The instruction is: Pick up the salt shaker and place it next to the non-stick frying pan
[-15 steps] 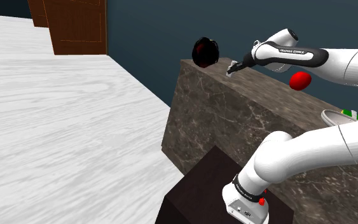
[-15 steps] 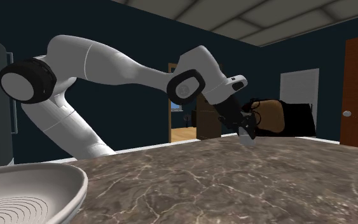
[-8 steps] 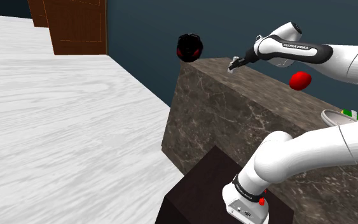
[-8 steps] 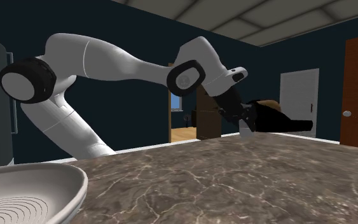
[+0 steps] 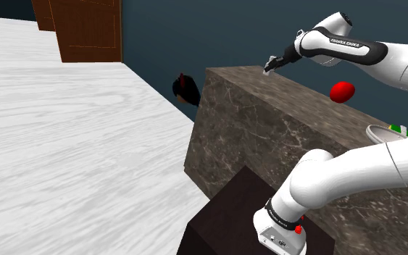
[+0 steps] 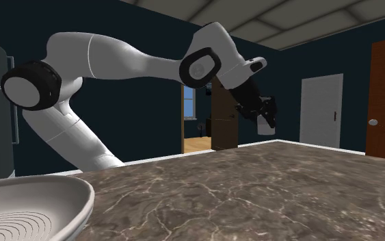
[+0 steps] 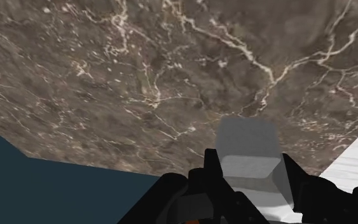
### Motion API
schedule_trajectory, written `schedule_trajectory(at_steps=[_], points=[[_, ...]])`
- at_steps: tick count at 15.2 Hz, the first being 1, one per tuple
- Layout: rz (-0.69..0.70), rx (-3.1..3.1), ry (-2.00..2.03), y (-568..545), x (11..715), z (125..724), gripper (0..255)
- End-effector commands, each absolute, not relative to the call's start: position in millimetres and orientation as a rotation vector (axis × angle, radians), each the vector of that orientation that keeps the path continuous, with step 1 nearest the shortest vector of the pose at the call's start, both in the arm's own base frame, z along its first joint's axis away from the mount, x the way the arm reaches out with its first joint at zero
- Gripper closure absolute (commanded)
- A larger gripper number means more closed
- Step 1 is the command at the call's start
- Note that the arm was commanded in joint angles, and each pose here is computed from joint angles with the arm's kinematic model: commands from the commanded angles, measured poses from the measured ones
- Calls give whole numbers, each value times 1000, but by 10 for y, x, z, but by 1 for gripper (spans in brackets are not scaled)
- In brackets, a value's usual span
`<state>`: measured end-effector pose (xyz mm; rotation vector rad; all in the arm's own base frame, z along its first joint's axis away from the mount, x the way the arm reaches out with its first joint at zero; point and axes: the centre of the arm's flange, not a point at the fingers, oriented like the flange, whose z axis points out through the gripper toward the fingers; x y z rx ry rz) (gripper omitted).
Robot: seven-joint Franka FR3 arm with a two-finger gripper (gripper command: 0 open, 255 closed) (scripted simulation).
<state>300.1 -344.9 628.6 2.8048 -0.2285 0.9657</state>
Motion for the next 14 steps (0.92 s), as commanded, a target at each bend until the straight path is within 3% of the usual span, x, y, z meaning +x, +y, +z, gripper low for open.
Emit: schedule_trajectory(at_steps=[1,14], points=[[965,2805,-228,-3448,3006,6397,255],[965,2805,-228,-3448,3006,7084,255]])
